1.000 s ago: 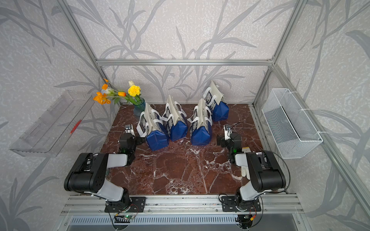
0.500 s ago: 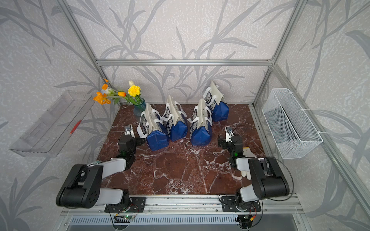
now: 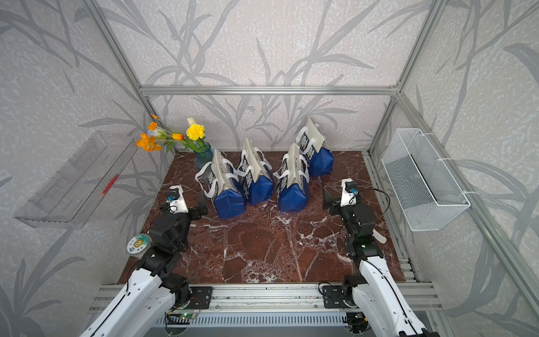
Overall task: Open the takeout bag
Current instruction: Adjust the takeout bag at the center of the board.
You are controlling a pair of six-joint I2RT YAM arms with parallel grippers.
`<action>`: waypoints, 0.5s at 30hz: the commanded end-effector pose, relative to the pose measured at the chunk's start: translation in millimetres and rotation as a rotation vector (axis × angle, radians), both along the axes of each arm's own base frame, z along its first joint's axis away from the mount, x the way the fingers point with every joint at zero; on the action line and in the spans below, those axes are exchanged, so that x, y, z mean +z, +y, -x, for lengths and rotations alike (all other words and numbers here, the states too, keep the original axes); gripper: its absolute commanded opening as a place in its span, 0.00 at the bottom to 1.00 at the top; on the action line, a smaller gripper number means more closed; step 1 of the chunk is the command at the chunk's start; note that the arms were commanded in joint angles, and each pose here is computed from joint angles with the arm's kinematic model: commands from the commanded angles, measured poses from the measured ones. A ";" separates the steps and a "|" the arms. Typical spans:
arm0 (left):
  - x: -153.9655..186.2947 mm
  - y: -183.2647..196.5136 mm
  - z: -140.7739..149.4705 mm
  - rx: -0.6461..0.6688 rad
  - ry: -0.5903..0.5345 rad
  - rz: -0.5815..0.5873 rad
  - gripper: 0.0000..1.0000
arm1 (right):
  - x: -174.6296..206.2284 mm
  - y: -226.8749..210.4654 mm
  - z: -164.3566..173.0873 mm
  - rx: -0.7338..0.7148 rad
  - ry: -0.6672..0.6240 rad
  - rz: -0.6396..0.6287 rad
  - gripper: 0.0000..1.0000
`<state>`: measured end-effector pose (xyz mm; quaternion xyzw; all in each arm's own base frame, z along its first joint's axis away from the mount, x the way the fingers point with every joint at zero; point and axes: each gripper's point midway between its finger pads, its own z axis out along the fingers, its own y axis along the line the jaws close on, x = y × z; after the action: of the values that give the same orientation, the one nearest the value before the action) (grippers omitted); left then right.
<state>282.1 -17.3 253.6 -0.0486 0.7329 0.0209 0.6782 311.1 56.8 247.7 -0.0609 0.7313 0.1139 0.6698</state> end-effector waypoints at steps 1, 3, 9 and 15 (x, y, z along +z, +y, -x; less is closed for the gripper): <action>1.4 -9.9 16.1 -0.075 0.052 0.041 1.00 | 0.3 26.3 12.0 0.152 0.060 -0.058 0.92; 9.2 -6.4 26.8 -0.071 0.055 0.067 1.00 | 8.1 33.7 14.6 0.197 0.066 -0.068 0.91; 21.5 8.7 52.8 -0.010 0.078 0.199 1.00 | 28.1 52.0 20.7 0.299 0.105 -0.074 0.89; 6.3 -44.2 29.5 -0.252 0.211 0.228 1.00 | 48.7 61.6 30.1 0.346 0.078 -0.042 0.90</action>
<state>245.2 -30.5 279.3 -0.0741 0.7631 -0.0871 0.6360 289.6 111.8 288.7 -0.1483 0.7332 0.2368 0.6200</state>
